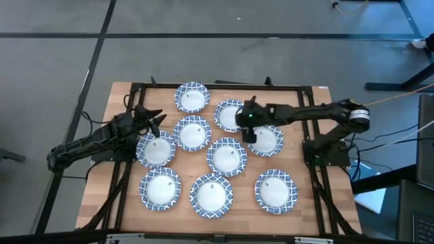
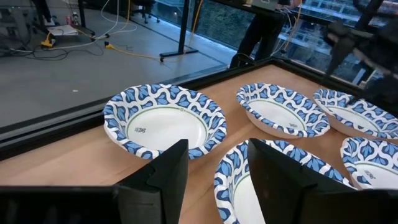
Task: Nest bowls inside each other
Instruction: Stack the white bowl on top of the other white bowl
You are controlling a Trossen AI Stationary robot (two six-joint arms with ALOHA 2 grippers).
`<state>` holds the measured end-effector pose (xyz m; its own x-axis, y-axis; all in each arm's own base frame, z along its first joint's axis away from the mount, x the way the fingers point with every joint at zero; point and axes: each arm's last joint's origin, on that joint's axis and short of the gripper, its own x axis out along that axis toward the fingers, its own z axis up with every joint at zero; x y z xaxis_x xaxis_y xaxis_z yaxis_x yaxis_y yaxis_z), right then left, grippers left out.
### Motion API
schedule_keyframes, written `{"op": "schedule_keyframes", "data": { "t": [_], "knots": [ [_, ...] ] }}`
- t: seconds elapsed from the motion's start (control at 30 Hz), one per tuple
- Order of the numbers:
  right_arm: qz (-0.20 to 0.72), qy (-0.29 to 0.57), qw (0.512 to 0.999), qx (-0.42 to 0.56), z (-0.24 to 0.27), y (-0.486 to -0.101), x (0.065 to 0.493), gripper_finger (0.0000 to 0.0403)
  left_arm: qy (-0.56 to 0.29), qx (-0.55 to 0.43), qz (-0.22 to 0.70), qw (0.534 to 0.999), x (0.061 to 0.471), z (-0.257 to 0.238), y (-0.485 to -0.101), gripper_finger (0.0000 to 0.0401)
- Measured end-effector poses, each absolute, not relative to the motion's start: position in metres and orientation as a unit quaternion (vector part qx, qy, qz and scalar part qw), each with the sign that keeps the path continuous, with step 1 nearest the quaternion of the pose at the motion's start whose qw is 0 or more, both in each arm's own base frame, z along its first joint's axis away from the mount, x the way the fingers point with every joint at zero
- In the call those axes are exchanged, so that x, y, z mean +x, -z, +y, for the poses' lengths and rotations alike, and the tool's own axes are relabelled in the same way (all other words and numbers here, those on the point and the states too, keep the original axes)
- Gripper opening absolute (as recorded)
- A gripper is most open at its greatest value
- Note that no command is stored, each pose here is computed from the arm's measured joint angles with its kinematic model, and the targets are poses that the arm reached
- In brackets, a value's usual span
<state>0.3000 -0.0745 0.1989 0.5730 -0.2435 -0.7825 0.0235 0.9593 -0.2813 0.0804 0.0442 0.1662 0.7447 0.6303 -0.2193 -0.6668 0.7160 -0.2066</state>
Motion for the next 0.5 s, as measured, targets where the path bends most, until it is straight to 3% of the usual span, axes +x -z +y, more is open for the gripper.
{"op": "schedule_keyframes", "data": {
  "t": [0.3,0.5],
  "knots": [
    [0.513,0.023,0.845,-0.15,-0.061,-0.173,0.315,0.026,-0.351,-0.137,0.067,0.924,0.08,0.044,-0.166,0.016],
    [0.528,0.022,0.835,-0.149,-0.062,-0.16,0.318,0.0205,-0.351,-0.137,0.067,0.924,0.08,0.044,-0.166,0.016]
  ]
}}
